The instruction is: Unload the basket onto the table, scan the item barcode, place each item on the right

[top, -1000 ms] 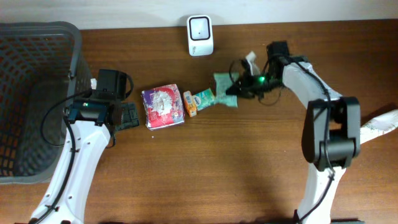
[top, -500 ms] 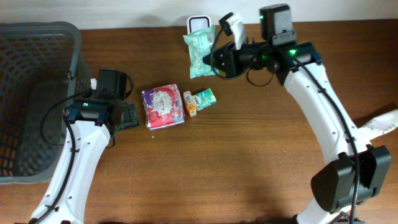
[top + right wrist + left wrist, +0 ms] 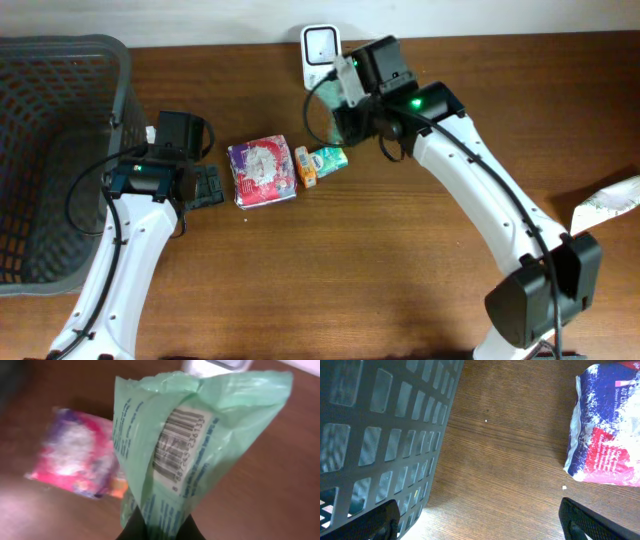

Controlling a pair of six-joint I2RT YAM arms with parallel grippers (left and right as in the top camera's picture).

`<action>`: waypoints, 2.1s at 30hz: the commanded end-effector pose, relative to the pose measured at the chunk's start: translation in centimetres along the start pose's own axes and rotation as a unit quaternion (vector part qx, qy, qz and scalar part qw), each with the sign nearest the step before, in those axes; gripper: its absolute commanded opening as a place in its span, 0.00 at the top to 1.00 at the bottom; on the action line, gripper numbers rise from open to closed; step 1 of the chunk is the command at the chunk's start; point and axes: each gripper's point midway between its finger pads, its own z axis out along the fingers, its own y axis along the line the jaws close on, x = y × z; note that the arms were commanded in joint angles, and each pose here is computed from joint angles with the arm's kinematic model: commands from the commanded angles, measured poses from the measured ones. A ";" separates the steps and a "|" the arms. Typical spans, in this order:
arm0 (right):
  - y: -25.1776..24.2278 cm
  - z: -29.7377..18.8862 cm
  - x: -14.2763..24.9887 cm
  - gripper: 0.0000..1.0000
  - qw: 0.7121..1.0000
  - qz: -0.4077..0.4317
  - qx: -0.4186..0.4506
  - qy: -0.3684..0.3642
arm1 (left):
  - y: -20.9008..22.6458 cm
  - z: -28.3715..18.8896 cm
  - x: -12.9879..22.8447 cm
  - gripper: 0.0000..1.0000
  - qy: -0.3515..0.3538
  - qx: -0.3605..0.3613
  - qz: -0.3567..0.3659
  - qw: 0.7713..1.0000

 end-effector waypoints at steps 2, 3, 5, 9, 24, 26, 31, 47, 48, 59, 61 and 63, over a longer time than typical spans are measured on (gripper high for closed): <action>-7.8 3.1 7.1 0.96 0.962 0.080 0.226 0.131 | 0.1 -0.1 0.0 0.01 -0.001 0.000 -0.008 1.000; -8.9 3.7 8.8 0.96 0.946 0.089 0.267 0.160 | 0.1 -0.1 0.0 0.01 -0.001 0.000 -0.008 1.000; -10.4 4.3 11.1 0.91 0.922 0.090 0.322 0.198 | 0.1 -0.1 0.0 0.01 -0.001 0.000 -0.008 1.000; -9.8 7.6 14.0 0.87 0.914 0.084 0.308 0.251 | 0.1 -0.1 0.0 0.01 -0.001 0.000 -0.008 1.000; -2.2 9.3 13.2 0.88 0.937 0.037 0.231 0.259 | 0.1 -0.1 0.0 0.01 -0.001 0.000 -0.008 1.000; -2.5 9.2 13.0 0.96 0.936 0.032 0.242 0.255 | 0.1 -0.1 0.0 0.01 -0.001 0.000 -0.008 1.000; -3.8 8.6 12.6 0.96 0.928 0.018 0.280 0.247 | 0.1 -0.1 0.0 0.01 -0.001 0.000 -0.008 1.000; -6.9 10.1 16.1 0.76 0.920 0.062 0.261 0.286 | 0.1 -0.1 0.0 0.01 -0.001 0.000 -0.008 1.000; -6.0 10.4 16.0 0.69 0.924 0.062 0.249 0.283 | 0.1 -0.1 0.0 0.01 -0.001 0.000 -0.008 1.000; -10.5 6.7 8.9 0.18 0.958 0.125 0.087 0.244 | 0.1 -0.1 0.0 0.01 -0.001 0.000 -0.008 1.000; -11.3 6.6 9.6 0.20 0.961 0.138 -0.047 0.233 | 0.1 -0.1 0.0 0.01 -0.001 0.000 -0.008 1.000; -13.3 5.9 10.3 0.24 0.954 0.175 -0.126 0.207 | 0.1 -0.1 0.0 0.01 -0.001 0.000 -0.008 1.000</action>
